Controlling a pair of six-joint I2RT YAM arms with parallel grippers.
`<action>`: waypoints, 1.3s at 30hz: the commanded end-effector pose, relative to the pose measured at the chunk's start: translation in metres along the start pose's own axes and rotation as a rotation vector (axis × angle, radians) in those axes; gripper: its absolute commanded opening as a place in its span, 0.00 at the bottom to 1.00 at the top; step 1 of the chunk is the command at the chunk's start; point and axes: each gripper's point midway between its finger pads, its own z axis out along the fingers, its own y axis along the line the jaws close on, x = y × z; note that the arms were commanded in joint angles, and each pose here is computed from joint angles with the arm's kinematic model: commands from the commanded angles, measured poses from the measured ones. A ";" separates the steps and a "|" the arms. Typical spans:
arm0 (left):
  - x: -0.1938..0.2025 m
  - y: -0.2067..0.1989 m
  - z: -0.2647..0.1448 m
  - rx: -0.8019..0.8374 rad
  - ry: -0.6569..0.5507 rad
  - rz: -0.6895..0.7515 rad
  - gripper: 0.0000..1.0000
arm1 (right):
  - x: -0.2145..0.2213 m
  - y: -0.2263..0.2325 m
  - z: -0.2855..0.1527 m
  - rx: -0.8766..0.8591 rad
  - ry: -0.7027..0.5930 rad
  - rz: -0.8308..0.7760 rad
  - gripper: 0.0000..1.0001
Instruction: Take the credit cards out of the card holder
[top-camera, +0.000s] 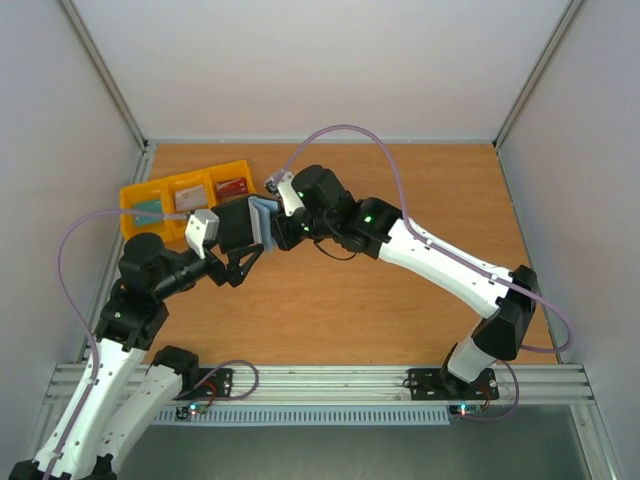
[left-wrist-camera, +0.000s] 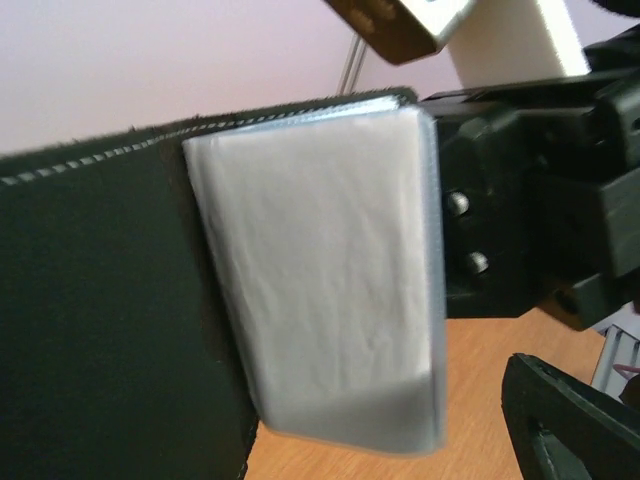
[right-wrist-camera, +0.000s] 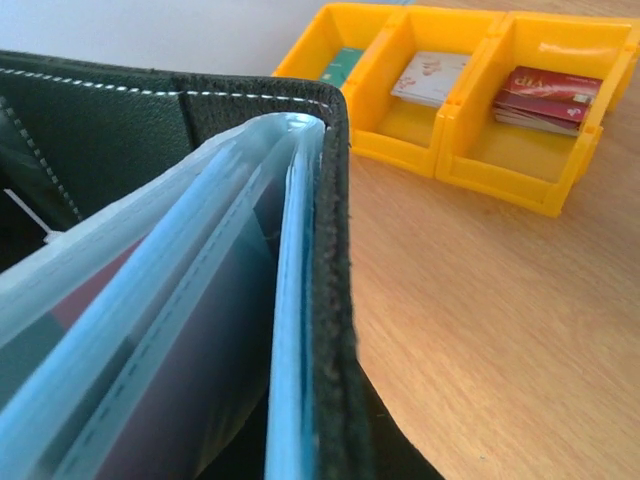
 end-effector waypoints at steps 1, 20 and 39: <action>-0.025 -0.012 -0.003 0.042 -0.072 0.020 0.99 | -0.013 0.002 -0.004 0.029 -0.039 0.004 0.01; -0.024 -0.004 -0.010 -0.026 -0.064 0.015 0.50 | -0.013 0.014 -0.013 -0.056 -0.050 -0.062 0.01; -0.017 0.026 -0.020 -0.217 -0.044 -0.175 0.00 | -0.016 -0.095 -0.094 -0.086 -0.123 0.148 0.34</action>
